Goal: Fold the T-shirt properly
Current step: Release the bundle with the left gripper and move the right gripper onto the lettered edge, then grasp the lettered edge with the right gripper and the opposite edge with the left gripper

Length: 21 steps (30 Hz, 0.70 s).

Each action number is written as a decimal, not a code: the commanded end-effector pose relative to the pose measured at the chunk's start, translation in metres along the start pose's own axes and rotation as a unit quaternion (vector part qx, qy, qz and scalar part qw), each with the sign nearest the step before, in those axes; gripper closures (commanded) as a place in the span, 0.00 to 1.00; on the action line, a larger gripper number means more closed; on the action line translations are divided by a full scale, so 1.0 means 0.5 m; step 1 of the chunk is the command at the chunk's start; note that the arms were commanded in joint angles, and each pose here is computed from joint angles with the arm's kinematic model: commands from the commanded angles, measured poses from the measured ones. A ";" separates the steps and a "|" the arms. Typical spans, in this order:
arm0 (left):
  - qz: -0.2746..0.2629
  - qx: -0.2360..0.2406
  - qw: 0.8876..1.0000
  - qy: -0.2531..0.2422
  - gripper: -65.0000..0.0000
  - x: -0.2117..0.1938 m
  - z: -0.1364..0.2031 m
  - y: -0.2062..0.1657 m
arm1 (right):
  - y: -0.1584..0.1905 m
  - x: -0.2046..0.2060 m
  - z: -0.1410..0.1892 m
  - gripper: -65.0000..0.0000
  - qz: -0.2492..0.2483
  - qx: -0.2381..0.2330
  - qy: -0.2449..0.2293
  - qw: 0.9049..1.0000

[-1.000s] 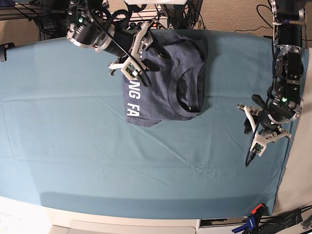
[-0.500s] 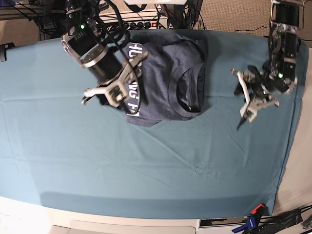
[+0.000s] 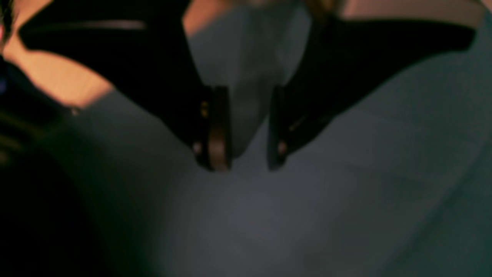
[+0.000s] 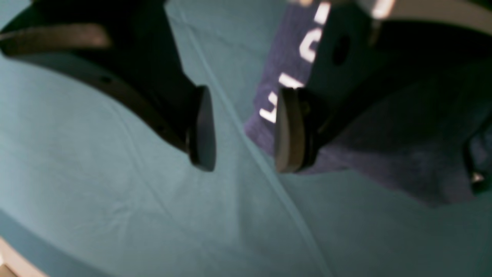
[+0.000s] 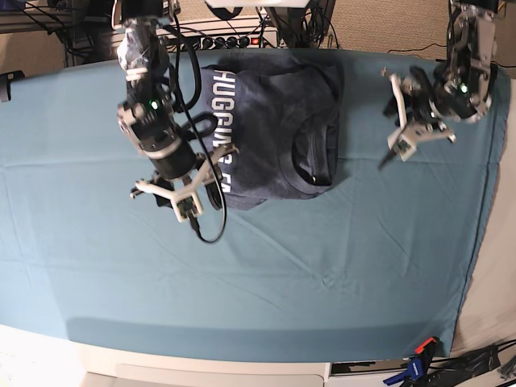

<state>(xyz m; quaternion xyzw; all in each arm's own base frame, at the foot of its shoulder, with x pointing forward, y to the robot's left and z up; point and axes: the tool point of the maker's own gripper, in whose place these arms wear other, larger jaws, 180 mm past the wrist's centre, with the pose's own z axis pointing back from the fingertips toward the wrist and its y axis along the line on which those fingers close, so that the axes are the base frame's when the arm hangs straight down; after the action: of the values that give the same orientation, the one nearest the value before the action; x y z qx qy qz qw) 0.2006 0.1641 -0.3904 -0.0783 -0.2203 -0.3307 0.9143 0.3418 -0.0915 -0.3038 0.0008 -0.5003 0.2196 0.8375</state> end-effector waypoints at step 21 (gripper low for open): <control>-0.016 -0.086 0.995 -0.046 1.00 -0.005 0.107 -0.210 | -0.049 0.030 -0.097 0.60 -0.020 0.000 0.001 1.000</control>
<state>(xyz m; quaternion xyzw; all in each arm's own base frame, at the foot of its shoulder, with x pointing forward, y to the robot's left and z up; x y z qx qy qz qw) 0.1096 0.1043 -0.3522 -0.1619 -0.2182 -0.3560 0.8941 0.3870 -0.1004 -0.3297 0.0066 -0.4697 0.2053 0.8586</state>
